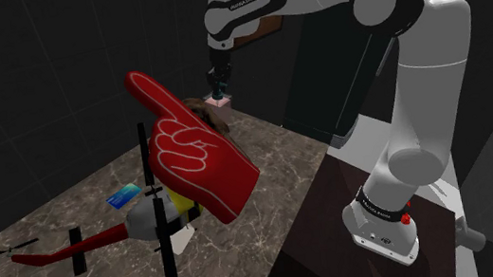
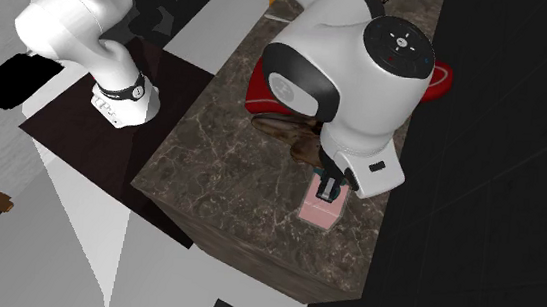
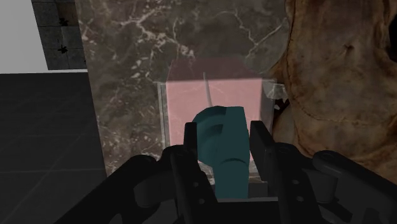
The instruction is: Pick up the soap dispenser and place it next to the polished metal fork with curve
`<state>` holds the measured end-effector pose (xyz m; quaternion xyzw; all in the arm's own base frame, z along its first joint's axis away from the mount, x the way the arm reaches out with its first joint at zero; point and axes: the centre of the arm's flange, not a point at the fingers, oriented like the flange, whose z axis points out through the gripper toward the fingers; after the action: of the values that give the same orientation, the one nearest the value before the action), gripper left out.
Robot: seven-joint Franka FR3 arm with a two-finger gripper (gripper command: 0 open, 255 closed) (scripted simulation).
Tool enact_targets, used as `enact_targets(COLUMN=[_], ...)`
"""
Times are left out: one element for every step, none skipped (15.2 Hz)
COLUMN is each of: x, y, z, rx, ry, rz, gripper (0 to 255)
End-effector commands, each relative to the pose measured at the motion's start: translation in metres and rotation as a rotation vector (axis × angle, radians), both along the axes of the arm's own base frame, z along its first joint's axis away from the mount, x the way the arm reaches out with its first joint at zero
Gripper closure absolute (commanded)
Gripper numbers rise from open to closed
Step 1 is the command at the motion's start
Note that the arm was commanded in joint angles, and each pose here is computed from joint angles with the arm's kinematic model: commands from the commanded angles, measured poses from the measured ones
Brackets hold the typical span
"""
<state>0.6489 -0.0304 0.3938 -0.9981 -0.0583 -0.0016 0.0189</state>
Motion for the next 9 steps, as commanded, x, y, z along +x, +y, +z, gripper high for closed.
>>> enact_targets(x=[0.0, 0.0, 0.0, 0.0, 0.0, 0.0, 0.0, 0.0, 0.0], y=[0.0, 0.0, 0.0, 0.0, 0.0, 0.0, 0.0, 0.0, 0.0], z=[0.005, 0.01, 0.015, 0.021, 0.026, 0.031, 0.036, 0.042, 0.047], rx=[0.0, 0.0, 0.0, 0.0, 0.0, 0.0, 0.0, 0.0, 0.0], ry=[0.001, 0.001, 0.001, 0.001, 0.001, 0.001, 0.001, 0.001, 0.001], rz=[0.0, 0.0, 0.0, 0.0, 0.0, 0.0, 0.0, 0.0, 0.0], gripper=[255, 255, 255, 255, 255, 255, 255, 255, 255])
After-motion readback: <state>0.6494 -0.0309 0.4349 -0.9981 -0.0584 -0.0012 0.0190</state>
